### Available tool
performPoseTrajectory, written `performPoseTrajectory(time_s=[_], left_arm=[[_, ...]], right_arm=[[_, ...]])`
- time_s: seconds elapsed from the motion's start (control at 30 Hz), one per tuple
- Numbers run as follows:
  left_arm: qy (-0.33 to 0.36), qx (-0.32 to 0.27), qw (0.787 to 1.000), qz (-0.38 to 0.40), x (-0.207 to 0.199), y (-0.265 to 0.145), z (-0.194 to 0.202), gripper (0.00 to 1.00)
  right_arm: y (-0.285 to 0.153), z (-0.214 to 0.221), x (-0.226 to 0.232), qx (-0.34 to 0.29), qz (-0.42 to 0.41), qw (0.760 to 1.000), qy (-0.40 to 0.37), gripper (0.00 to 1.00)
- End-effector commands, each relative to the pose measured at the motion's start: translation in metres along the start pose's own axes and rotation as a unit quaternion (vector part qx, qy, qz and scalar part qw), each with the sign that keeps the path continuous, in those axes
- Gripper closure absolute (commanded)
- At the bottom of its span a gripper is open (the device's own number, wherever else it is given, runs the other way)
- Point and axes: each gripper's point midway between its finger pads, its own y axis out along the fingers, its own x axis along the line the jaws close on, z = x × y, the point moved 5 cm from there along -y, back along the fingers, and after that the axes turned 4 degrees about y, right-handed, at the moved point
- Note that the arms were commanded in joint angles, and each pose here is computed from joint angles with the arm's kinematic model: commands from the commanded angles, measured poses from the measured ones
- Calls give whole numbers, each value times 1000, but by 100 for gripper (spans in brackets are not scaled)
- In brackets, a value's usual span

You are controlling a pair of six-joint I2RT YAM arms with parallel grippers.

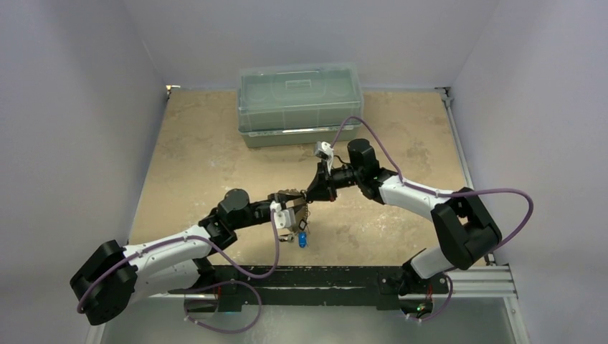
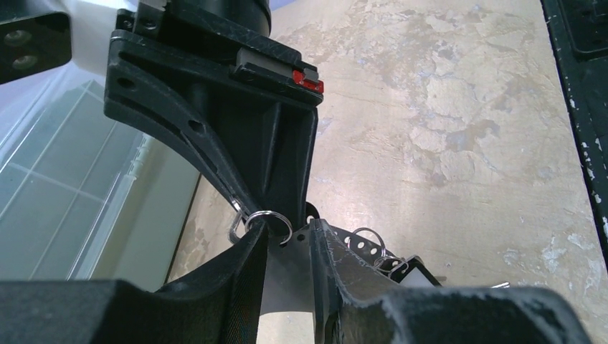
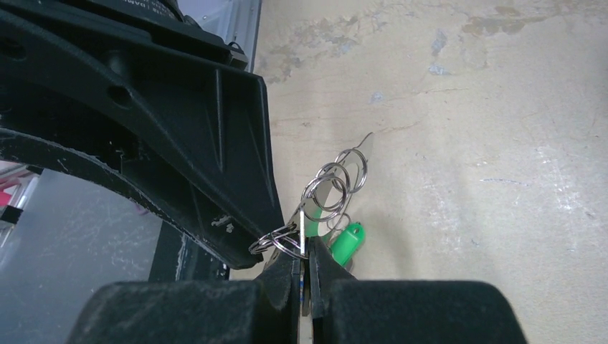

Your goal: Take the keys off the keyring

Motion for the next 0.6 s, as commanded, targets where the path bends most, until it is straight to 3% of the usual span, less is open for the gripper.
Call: performPoseTrajectory(time_s=[0.0, 0.57], left_arm=[[28, -15, 999, -2, -2, 2, -3, 73], [21, 10, 999, -37, 12, 6, -2, 88]], right_arm=[[2, -9, 4, -12, -17, 1000, -8, 100], [1, -7, 7, -9, -24, 1000, -6, 100]])
